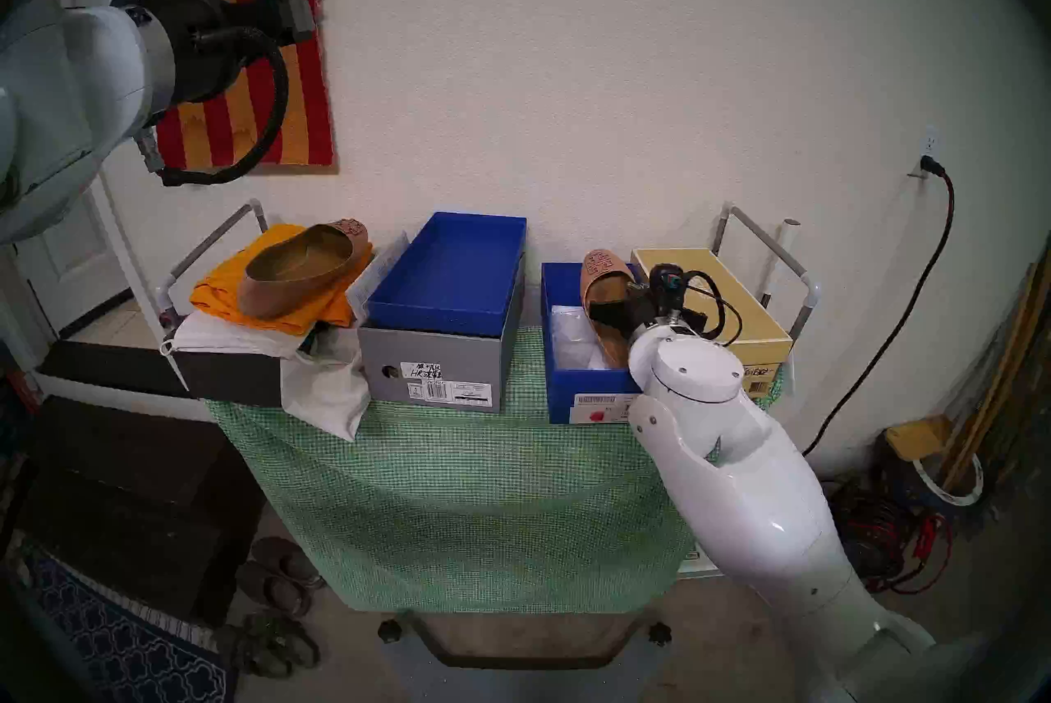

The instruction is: Put shoes into shoe box

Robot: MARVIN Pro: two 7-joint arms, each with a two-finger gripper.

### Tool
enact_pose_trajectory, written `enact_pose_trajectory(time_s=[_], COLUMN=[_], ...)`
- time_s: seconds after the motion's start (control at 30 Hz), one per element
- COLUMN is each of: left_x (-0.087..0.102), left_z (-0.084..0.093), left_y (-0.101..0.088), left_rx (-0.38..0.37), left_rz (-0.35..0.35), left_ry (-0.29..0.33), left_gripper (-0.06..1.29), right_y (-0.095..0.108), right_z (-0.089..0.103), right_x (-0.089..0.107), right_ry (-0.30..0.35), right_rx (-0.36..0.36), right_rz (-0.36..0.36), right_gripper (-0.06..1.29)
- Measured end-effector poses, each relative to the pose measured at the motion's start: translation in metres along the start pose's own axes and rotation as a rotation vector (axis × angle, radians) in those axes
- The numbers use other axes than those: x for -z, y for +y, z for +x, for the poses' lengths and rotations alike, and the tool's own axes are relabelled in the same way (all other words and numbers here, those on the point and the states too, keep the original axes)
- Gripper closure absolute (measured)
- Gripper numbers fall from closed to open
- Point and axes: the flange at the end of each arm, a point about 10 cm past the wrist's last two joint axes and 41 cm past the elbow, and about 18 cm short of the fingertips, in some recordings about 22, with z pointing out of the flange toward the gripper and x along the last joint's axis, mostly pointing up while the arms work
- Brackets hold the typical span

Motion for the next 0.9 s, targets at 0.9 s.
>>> enact_pose_trajectory(time_s=[0.9], left_x=[0.002], left_z=[-0.003], left_y=[-0.001], left_rx=[0.001], left_rz=[-0.016], left_ry=[-0.003], left_gripper=[-0.04], right_y=[-0.02], right_z=[0.028], right_x=[-0.017], right_ry=[-0.101], right_rx=[0.179], right_rz=[-0.063], right_gripper=[1.25])
